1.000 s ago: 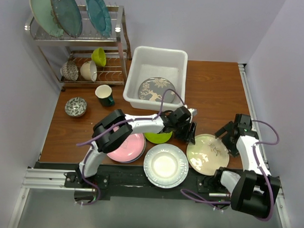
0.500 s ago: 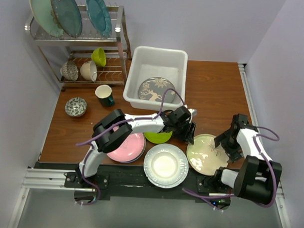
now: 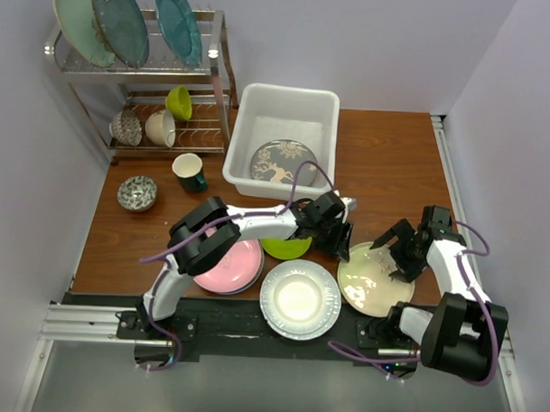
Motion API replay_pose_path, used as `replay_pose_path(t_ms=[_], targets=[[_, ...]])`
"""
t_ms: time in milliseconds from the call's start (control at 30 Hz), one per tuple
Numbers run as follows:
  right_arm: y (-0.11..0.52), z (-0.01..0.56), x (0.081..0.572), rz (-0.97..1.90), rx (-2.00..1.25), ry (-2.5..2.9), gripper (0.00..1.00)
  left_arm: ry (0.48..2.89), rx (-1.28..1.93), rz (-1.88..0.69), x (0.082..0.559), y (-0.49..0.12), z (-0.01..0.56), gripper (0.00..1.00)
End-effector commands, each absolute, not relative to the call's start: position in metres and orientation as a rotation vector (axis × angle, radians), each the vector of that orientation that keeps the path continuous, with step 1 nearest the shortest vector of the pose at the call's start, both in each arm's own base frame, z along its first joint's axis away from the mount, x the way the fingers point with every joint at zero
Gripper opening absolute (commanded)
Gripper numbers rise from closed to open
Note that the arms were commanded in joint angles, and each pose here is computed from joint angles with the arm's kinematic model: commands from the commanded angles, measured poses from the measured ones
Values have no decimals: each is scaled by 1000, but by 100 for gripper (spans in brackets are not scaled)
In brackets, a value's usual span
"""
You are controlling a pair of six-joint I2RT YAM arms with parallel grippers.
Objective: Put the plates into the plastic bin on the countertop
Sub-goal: Pick up the plate at the center of the board.
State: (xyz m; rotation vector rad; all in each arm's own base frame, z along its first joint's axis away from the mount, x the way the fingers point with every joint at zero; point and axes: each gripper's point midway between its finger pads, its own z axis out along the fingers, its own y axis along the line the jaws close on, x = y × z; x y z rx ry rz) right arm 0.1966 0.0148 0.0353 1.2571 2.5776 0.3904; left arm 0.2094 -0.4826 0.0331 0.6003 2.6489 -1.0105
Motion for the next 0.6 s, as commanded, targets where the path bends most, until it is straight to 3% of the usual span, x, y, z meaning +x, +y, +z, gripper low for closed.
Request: replay_pose_path(t_ms=[0,200,467,567], targets=[[28,35,208,530,1154,2584,96,2636,577,-1111,210,-490,39,46],[31,25,198,539,1146,2604,96,2652,577,-1136,206,-493,36,39],[32,26,202,552,1136,2602,96,2717,655,-883,206,-489,15,34],[32,28,202,557,1134,2600,96,2728,658,-831,207,-488,12,23]])
